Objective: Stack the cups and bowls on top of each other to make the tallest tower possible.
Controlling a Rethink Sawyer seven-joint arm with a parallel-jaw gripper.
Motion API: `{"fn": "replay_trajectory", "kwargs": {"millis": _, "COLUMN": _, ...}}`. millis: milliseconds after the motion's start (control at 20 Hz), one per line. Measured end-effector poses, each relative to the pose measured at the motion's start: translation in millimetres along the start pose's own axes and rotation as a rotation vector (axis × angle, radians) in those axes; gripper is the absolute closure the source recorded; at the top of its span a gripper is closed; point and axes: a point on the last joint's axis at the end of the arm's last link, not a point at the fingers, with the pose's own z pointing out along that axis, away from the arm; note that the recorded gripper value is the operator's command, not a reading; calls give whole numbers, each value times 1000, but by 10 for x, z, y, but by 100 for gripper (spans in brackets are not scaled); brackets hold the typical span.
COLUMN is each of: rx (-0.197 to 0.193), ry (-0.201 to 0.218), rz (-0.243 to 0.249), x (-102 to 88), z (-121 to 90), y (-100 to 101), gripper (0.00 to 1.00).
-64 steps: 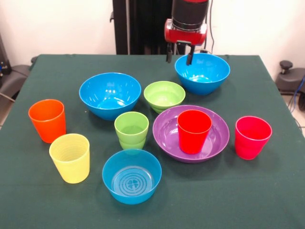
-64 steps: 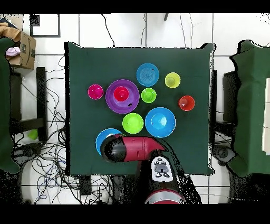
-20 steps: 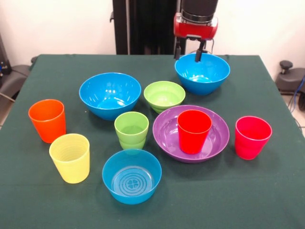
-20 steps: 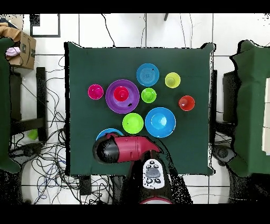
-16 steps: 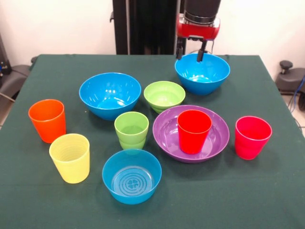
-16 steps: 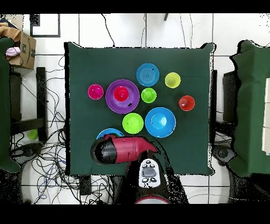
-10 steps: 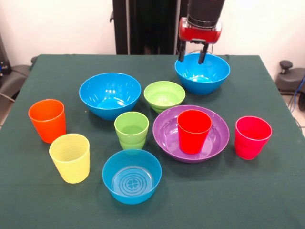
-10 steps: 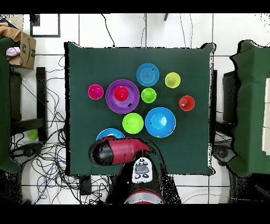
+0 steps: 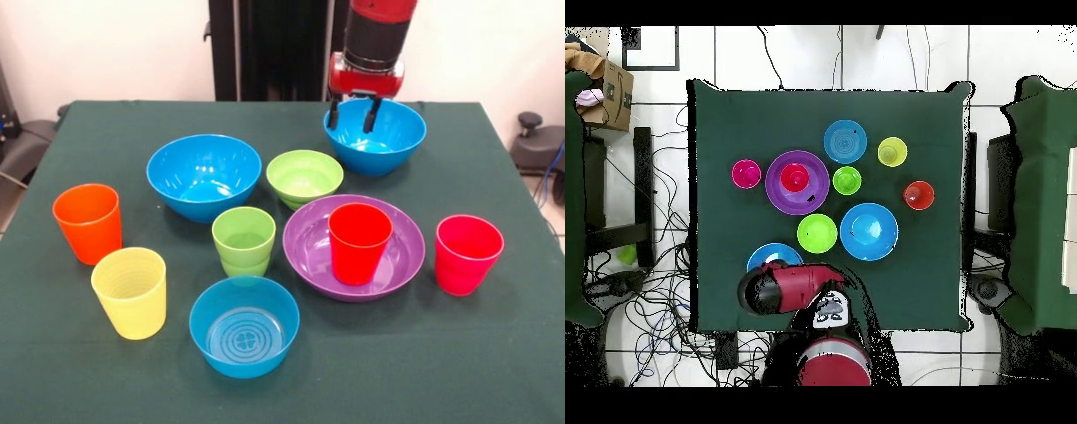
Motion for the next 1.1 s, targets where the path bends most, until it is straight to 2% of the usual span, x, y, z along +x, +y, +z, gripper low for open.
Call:
{"fn": "replay_trajectory", "kwargs": {"millis": 250, "rx": 0, "ry": 19, "rz": 2, "x": 84, "z": 134, "y": 0, "gripper": 0}}
{"fn": "replay_trajectory", "kwargs": {"millis": 600, "rx": 3, "ry": 36, "rz": -3, "x": 147, "z": 197, "y": 15, "gripper": 0}}
{"fn": "replay_trajectory", "kwargs": {"millis": 1100, "rx": 3, "ry": 27, "rz": -13, "x": 163, "z": 214, "y": 57, "gripper": 0}}
